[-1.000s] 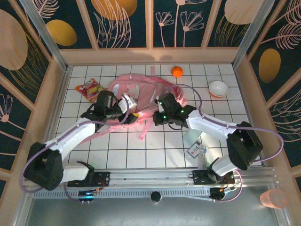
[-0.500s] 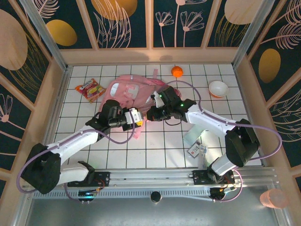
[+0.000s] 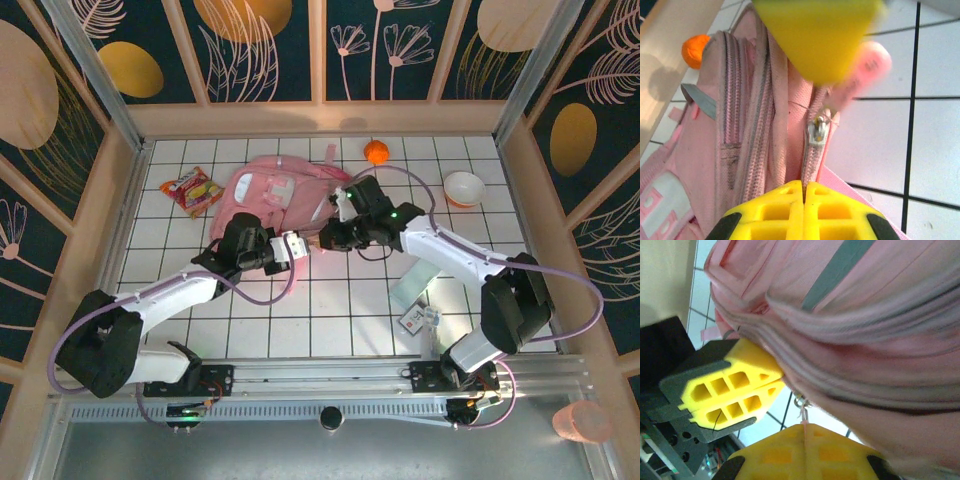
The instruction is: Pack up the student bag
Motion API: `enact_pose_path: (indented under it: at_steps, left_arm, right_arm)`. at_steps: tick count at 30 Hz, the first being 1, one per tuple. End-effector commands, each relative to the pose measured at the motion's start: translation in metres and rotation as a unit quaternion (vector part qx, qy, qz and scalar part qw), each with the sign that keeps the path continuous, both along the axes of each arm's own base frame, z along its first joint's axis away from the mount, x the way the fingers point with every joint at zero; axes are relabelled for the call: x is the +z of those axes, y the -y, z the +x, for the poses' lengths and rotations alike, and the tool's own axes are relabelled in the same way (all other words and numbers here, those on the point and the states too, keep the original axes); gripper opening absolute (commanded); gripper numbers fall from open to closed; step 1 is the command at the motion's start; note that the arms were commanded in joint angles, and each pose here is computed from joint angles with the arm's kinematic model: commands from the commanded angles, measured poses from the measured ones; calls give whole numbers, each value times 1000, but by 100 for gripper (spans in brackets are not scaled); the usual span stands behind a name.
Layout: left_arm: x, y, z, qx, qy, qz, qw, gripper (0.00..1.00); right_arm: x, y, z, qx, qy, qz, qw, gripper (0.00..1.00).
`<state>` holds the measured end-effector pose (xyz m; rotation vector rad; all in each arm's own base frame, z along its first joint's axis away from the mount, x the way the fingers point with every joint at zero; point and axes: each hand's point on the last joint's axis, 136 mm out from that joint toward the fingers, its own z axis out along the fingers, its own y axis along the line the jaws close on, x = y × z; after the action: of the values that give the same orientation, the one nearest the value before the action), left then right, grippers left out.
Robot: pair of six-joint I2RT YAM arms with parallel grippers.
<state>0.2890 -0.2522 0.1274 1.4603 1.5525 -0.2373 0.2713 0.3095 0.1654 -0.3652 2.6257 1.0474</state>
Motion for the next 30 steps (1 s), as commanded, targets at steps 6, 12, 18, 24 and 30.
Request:
enact_pose_path:
  at_steps: [6,12,18,24,30]
  left_arm:
    - [-10,-27,-2,35,-8,43,998,0]
    - [10,-9,-13,4,-50,-21,999,0]
    - [20,2,-16,-6,-77,-59,995,0]
    - [28,6,-14,-8,-82,-76,994,0]
    - [30,10,-18,-18,-93,-87,992,0]
  right_arm:
    - [2,54,11,-17,39,-86,995,0]
    - [20,17,-9,23,68,-48,996,3]
    - [10,5,-19,-72,14,26,997,38]
    - [0,-6,-21,-113,-3,65,991,42]
    - [0,-5,-1,-157,3,97,983,44]
